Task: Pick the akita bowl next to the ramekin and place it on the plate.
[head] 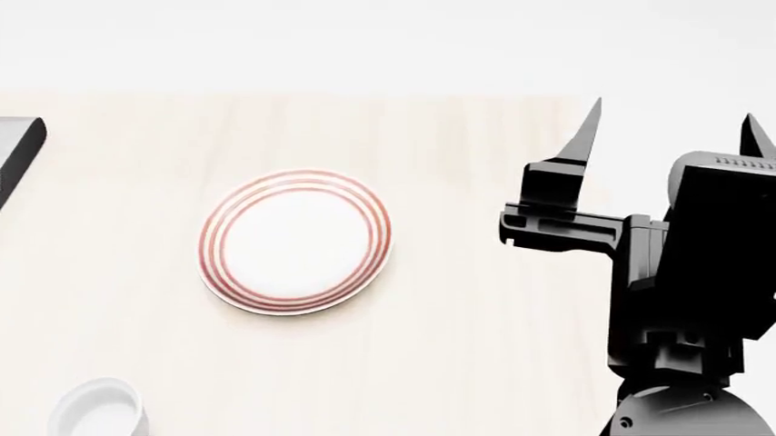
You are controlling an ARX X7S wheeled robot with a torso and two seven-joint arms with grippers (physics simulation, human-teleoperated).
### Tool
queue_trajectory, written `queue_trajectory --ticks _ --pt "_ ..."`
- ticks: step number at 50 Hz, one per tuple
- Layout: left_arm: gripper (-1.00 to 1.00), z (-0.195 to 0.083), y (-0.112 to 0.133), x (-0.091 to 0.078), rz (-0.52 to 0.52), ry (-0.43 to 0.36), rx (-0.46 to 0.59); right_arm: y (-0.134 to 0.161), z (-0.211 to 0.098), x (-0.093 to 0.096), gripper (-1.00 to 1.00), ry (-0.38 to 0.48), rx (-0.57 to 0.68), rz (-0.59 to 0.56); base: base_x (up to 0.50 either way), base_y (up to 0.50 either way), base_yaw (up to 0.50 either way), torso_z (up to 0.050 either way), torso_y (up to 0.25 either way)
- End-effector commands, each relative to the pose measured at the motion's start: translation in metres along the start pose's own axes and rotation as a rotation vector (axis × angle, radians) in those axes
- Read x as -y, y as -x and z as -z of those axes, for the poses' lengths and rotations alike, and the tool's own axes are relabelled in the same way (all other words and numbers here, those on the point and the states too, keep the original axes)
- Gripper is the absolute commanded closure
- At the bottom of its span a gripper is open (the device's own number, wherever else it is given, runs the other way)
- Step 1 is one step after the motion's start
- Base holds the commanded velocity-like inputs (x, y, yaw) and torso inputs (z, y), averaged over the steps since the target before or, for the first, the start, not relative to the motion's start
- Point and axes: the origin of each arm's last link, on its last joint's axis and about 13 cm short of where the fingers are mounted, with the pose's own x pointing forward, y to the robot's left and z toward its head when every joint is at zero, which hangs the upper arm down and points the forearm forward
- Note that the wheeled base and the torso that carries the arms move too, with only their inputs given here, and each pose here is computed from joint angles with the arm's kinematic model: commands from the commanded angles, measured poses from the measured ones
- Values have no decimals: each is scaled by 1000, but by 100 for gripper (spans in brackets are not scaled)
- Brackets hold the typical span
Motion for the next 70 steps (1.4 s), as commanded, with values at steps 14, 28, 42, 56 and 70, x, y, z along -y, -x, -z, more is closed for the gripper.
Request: queue_trajectory --ticks 14,28,42,56,70 --pt "-100 1 0 -2 5 -8 8 0 0 0 -100 0 0 0 0 0 0 1 -91" --pt "-100 -1 0 -2 5 -27 28 0 0 0 -100 0 0 0 0 0 0 0 -33" --pt "-100 -2 1 -3 -4 -9 26 0 0 0 -100 0 0 0 0 0 0 0 -72" --pt "-100 -1 1 -3 10 -21 35 0 0 0 -100 0 0 1 0 0 0 0 -96" --pt "-100 0 1 -4 0 -14 28 0 0 0 -100 0 0 0 0 0 0 0 -25"
